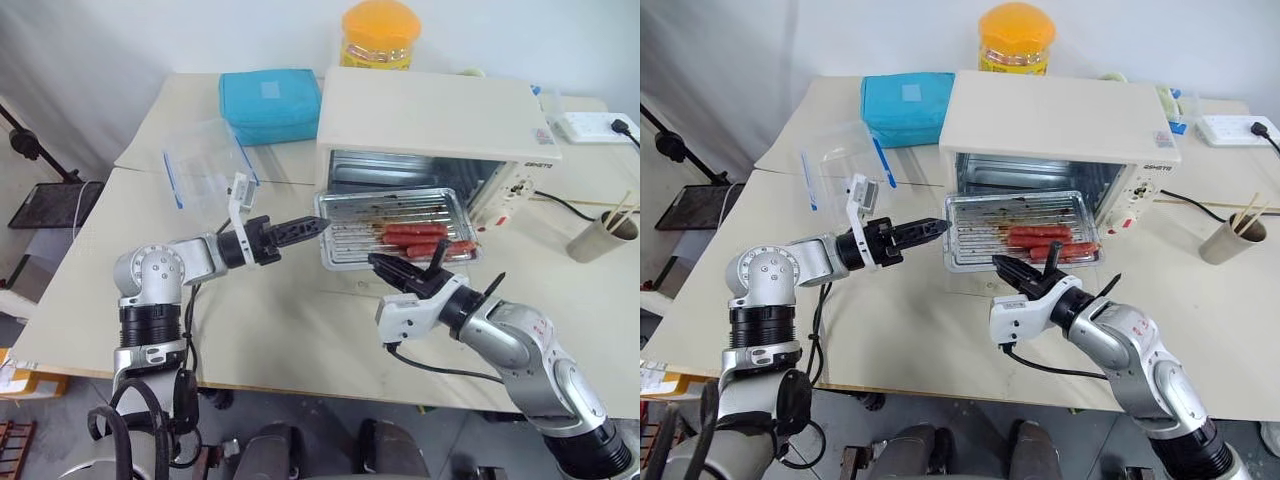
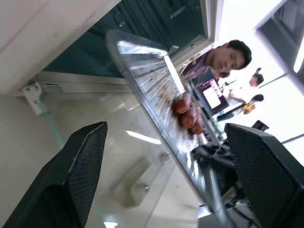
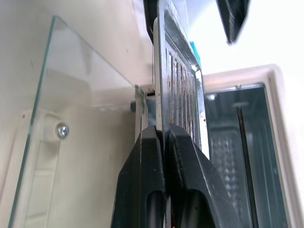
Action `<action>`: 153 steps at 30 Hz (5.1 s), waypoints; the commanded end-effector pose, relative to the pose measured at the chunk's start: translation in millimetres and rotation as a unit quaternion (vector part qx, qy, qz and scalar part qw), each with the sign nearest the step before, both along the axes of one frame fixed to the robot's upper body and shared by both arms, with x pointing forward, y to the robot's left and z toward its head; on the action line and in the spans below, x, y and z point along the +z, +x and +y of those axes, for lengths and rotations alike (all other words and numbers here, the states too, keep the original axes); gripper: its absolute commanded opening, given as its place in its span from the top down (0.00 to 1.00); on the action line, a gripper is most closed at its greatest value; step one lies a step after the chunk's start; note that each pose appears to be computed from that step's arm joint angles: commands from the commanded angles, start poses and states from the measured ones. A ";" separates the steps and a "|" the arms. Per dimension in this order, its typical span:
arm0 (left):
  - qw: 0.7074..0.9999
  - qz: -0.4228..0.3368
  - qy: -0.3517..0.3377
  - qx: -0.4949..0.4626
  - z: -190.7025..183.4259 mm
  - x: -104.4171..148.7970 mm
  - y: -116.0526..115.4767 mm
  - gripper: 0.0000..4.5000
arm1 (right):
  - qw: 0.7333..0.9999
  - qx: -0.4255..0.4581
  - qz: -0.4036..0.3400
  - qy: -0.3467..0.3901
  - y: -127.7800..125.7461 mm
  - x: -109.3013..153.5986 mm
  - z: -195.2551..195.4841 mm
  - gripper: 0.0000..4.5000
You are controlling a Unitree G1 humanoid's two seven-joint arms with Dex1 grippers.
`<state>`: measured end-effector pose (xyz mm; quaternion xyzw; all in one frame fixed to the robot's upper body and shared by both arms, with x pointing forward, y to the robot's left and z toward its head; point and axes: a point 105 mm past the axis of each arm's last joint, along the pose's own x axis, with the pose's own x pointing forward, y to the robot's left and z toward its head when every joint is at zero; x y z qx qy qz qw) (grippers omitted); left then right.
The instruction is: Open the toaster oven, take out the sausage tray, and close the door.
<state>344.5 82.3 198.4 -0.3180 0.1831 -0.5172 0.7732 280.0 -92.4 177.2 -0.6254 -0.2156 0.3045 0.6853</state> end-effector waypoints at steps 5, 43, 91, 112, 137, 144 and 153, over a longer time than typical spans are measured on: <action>0.999 0.021 -0.034 -0.014 -7.3 16.7 -8.4 0.08 | 0.999 0.047 -0.007 0.002 -5.2 7.0 13.5 1.00; 0.963 0.232 -0.133 -0.006 34.0 -23.8 -27.7 1.00 | 0.980 0.167 0.047 0.096 -38.0 35.3 -5.0 0.31; 0.854 0.142 -0.307 0.396 136.2 -39.9 -108.6 1.00 | 0.808 0.017 0.394 0.437 35.4 -0.5 -153.5 0.99; 0.948 0.196 -0.201 0.151 107.8 -60.7 -96.6 1.00 | 0.840 0.037 0.353 0.411 -35.5 23.7 -150.7 0.70; 0.953 0.265 0.046 -0.138 -37.7 -67.5 -31.5 1.00 | 0.817 -0.107 0.322 0.466 -127.5 -8.8 -159.6 0.01; 0.954 0.252 0.081 -0.139 -55.1 -74.3 -17.2 1.00 | 0.813 -0.108 0.333 0.465 -131.2 -9.9 -155.0 0.01; 0.958 0.224 0.111 -0.140 -44.3 -78.4 -22.0 0.68 | 0.811 -0.098 0.341 0.466 -126.4 -13.6 -150.3 0.00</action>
